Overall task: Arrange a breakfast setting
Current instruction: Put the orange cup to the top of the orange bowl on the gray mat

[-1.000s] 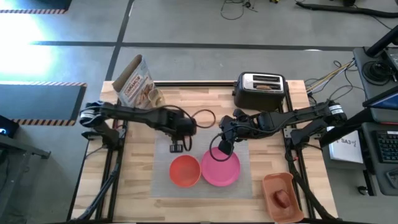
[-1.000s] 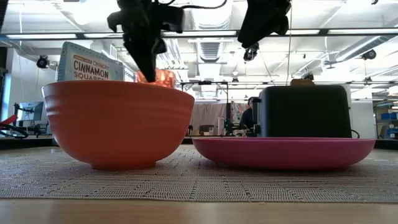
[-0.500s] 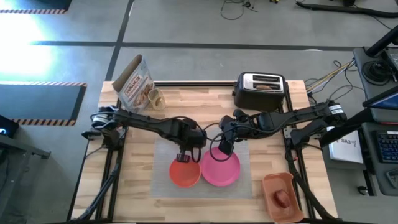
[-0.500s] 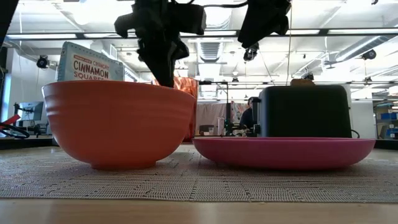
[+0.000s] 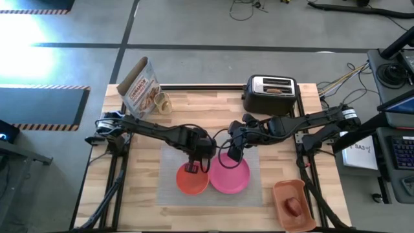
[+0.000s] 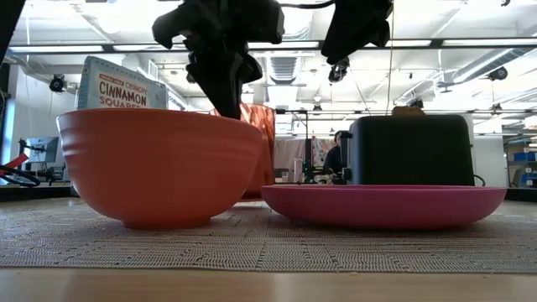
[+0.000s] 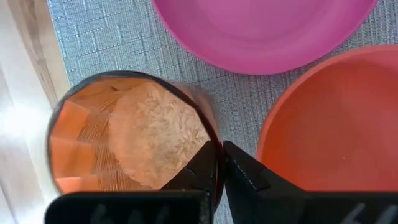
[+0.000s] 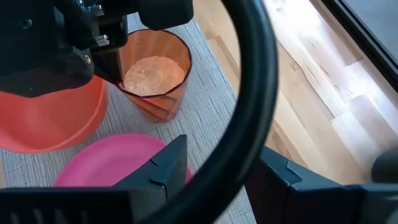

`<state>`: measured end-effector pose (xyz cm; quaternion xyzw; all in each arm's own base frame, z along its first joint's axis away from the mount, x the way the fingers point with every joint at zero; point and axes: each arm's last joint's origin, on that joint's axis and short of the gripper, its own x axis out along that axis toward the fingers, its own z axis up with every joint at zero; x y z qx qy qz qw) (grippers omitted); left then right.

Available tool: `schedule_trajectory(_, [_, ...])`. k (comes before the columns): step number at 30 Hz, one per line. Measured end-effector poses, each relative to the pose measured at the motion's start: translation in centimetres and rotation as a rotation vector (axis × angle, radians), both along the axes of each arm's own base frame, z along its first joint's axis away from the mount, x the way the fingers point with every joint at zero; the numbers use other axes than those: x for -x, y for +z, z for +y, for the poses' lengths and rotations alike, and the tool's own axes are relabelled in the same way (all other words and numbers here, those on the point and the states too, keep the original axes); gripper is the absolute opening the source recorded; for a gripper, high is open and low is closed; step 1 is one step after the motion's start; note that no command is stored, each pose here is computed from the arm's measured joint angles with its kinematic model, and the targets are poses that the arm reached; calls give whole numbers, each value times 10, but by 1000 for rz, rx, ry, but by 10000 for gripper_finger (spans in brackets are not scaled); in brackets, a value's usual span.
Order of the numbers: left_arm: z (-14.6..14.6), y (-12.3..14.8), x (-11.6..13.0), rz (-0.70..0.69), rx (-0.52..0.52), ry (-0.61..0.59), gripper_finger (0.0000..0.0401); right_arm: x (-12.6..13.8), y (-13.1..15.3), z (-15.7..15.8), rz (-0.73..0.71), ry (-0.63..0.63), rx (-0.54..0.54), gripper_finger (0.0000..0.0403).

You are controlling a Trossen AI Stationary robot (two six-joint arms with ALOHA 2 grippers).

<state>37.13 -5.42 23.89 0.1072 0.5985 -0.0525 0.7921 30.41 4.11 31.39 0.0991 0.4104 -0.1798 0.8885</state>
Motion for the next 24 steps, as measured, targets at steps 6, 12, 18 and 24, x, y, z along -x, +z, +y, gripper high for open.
schedule_trajectory(6, [0, -2, 1, 5, 1, -1, 14, 0, 0, 0, -1, 0, 0, 125])
schedule_trajectory(12, [0, -3, 2, 10, 4, 13, 16, 0, 0, 0, -1, 0, 0, 132])
schedule_trajectory(18, [1, -3, 2, 11, 7, 31, 38, 0, 0, 0, -1, -1, 0, 133])
schedule_trajectory(24, [1, 0, 1, -4, -17, 48, 79, 0, 0, 0, -2, -1, 0, 125])
